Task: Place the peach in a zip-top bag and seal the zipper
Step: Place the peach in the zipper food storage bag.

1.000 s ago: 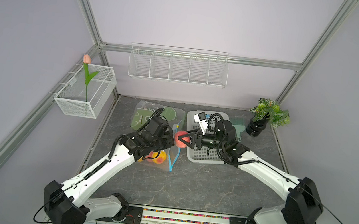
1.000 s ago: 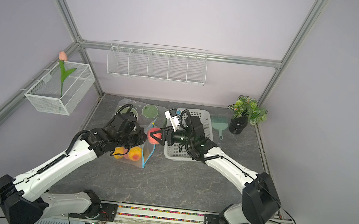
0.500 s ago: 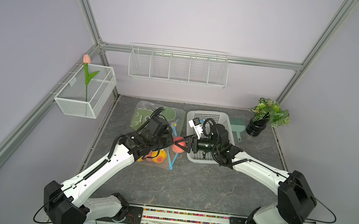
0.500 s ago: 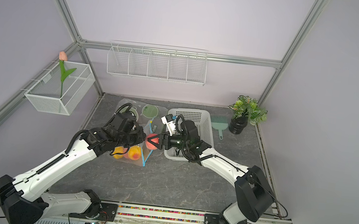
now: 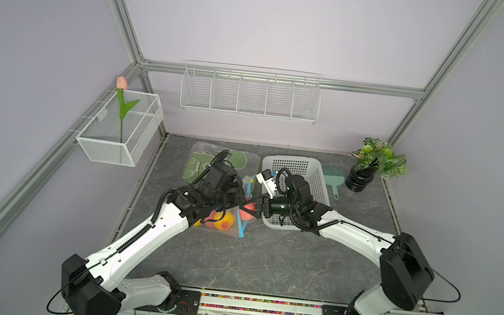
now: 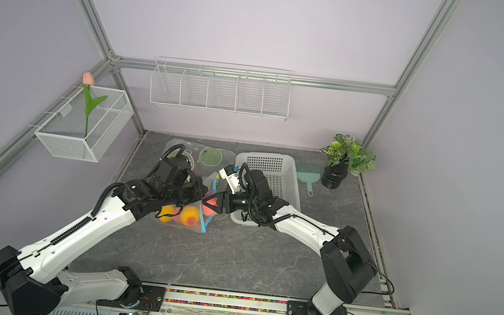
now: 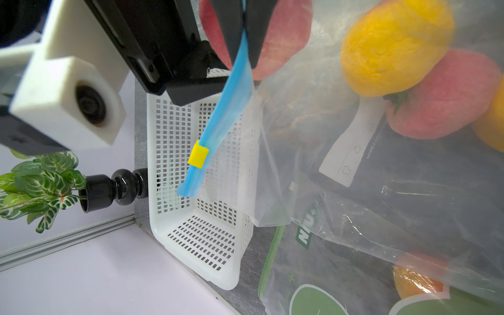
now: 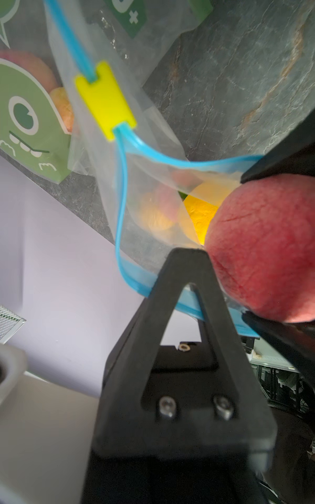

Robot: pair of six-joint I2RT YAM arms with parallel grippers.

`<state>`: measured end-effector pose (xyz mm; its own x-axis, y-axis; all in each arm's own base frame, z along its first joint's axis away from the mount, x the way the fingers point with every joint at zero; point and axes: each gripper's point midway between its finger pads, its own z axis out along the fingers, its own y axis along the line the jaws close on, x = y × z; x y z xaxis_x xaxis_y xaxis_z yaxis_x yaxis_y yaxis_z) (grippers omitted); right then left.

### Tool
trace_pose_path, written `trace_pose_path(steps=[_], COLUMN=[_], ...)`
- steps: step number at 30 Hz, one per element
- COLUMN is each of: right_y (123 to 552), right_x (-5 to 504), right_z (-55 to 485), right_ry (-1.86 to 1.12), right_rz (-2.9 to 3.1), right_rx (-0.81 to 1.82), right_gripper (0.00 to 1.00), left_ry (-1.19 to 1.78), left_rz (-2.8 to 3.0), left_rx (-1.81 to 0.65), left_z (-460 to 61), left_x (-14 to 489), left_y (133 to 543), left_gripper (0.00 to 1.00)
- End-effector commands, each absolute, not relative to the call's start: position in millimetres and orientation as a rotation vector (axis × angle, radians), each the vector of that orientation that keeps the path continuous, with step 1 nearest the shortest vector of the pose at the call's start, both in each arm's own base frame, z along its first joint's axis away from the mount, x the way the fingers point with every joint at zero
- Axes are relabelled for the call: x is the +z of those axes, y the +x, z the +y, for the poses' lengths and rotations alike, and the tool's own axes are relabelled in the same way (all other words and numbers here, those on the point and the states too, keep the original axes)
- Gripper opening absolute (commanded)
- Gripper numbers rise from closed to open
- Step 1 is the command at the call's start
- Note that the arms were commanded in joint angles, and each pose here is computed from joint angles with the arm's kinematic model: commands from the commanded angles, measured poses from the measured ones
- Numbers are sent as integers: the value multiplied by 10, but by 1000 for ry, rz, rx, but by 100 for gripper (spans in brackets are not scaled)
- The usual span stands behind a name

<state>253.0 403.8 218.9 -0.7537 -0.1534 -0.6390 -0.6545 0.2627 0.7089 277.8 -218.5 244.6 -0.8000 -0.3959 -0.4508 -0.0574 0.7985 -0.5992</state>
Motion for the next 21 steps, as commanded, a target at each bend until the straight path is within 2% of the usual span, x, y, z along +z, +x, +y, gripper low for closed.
trace_pose_path(steps=[1,14,21], right_y=[2564,2752,2716], right_x=[2263,2147,2034], right_z=[4107,4241,4295], right_ry=[-710,-535,-581], right_rz=[2078,2091,2130], right_rx=[1528,1479,1371], right_gripper=[67,67,75], left_ry=[-349,-378,-379], left_rz=[2372,2359,2355], left_rx=[-851,-872,-870], left_z=[-2232,-2209,-2195], left_x=[2553,2556,2578], left_y=[2752,2722,2715], left_gripper=[0,0,0])
